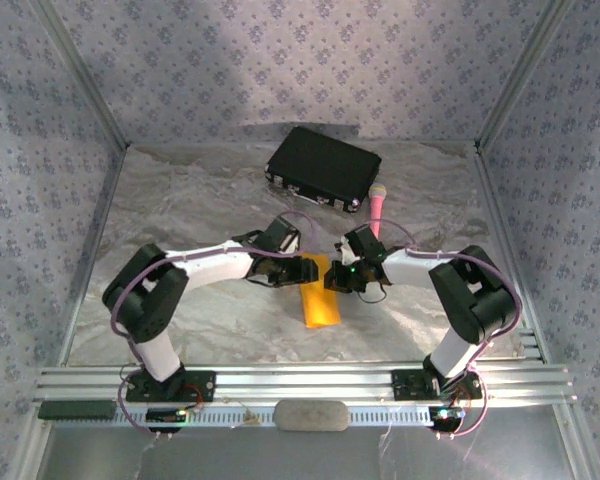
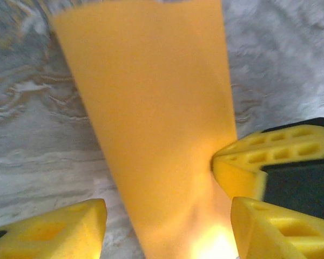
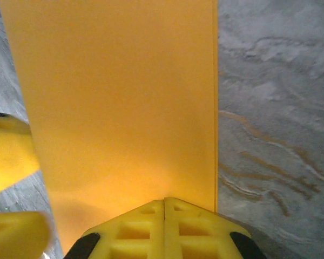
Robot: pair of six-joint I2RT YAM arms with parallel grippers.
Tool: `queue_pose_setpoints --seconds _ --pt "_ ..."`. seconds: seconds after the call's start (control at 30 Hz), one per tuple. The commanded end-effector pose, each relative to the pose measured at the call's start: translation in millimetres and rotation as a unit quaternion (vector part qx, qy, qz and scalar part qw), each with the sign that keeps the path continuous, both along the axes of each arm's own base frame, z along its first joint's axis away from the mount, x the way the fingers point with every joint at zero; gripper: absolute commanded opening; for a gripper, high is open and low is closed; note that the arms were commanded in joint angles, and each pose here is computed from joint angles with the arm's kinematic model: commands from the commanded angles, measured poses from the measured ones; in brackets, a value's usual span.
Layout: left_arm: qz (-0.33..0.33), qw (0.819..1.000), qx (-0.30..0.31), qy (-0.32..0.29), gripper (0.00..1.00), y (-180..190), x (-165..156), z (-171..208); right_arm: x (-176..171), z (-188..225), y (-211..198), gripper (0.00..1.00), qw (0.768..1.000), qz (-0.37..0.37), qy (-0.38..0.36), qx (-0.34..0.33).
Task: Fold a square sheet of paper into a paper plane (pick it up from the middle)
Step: Hold the square sheet of paper at the center of the table, then first fold the square sheet of paper in half at the center of the table.
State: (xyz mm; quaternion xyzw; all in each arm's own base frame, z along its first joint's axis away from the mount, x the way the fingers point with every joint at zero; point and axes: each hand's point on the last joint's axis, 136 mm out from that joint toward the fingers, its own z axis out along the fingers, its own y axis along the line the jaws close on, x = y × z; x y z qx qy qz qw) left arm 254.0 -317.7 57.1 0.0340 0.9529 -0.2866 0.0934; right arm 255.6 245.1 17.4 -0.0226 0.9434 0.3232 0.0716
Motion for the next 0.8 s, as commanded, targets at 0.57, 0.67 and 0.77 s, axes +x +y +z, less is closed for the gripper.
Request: queue_pose_setpoints --seconds 0.57,0.67,0.77 --pt "0.016 0.985 -0.166 0.034 0.15 -35 10 18 -20 -26 -35 0.01 0.996 -0.042 0.044 -0.061" --pt "0.019 0.986 -0.164 0.04 0.15 -34 9 11 -19 -26 -34 0.01 0.996 -0.045 0.043 -0.059" --pt "0.014 0.984 -0.17 0.043 0.15 -36 9 11 -21 -27 -35 0.01 0.996 -0.045 0.045 -0.06"
